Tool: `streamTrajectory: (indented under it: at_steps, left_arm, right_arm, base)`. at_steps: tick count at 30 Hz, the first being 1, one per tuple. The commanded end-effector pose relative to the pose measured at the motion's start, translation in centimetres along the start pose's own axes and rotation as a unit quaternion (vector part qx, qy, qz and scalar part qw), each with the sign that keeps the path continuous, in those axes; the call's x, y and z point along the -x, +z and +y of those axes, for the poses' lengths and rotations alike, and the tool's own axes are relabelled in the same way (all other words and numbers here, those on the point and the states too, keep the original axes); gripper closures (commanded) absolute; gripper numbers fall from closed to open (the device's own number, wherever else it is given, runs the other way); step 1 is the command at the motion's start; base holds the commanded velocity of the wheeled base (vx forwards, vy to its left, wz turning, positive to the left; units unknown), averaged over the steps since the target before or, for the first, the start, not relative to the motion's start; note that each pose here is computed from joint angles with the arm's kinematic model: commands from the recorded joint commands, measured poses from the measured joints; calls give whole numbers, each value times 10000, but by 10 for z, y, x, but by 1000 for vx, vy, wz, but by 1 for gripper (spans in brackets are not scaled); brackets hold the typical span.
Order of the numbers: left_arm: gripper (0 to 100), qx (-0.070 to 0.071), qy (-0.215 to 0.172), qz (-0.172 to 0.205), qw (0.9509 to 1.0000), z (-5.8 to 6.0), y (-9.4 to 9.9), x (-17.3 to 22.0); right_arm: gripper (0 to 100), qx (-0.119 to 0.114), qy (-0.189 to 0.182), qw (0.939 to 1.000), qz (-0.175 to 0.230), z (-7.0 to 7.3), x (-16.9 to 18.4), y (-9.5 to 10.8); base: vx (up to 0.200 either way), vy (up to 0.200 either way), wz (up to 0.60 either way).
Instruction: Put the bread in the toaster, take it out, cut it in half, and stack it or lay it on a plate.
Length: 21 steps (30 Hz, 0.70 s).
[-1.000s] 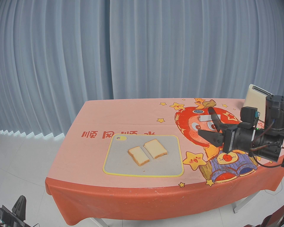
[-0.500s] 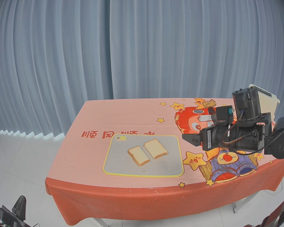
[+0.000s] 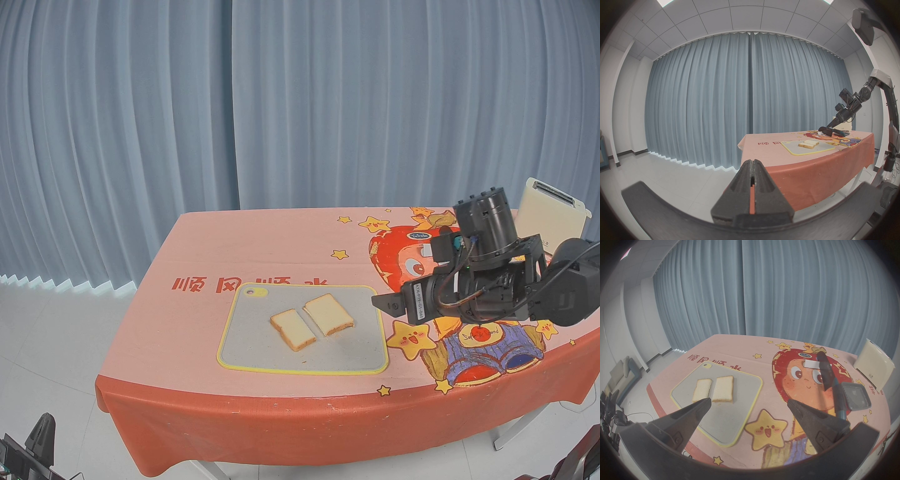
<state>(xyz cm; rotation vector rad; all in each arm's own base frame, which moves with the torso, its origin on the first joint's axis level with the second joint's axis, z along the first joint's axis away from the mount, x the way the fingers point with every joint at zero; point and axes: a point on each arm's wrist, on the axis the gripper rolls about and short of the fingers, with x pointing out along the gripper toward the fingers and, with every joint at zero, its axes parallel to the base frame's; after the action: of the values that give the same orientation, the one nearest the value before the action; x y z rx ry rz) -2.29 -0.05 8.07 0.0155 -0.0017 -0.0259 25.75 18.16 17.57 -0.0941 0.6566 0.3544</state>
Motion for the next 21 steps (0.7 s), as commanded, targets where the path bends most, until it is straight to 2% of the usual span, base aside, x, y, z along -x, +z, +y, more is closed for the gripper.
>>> streamTrajectory:
  at_steps: [1, 6, 17, 21]
  left_arm:
    - [100, 1, -1, 7, 10000, 0, -5, 0]
    - [100, 1, -1, 7, 10000, 0, -5, 0]
    - [100, 1, -1, 7, 10000, 0, -5, 0]
    - [100, 1, -1, 7, 10000, 0, -5, 0]
  right_arm:
    - [0, 177, 28, 9996, 239, 16, -27, -5]
    - [0, 276, -80, 9991, 322, 25, -49, -6]
    - [0, 355, -543, 9972, 378, 32, -87, -5]
    - [0, 366, -558, 9969, 412, 33, -91, -6]
  base:
    - [0, 0, 0]
    - [0, 0, 0]
    - [0, 0, 0]
    - [0, 0, 0]
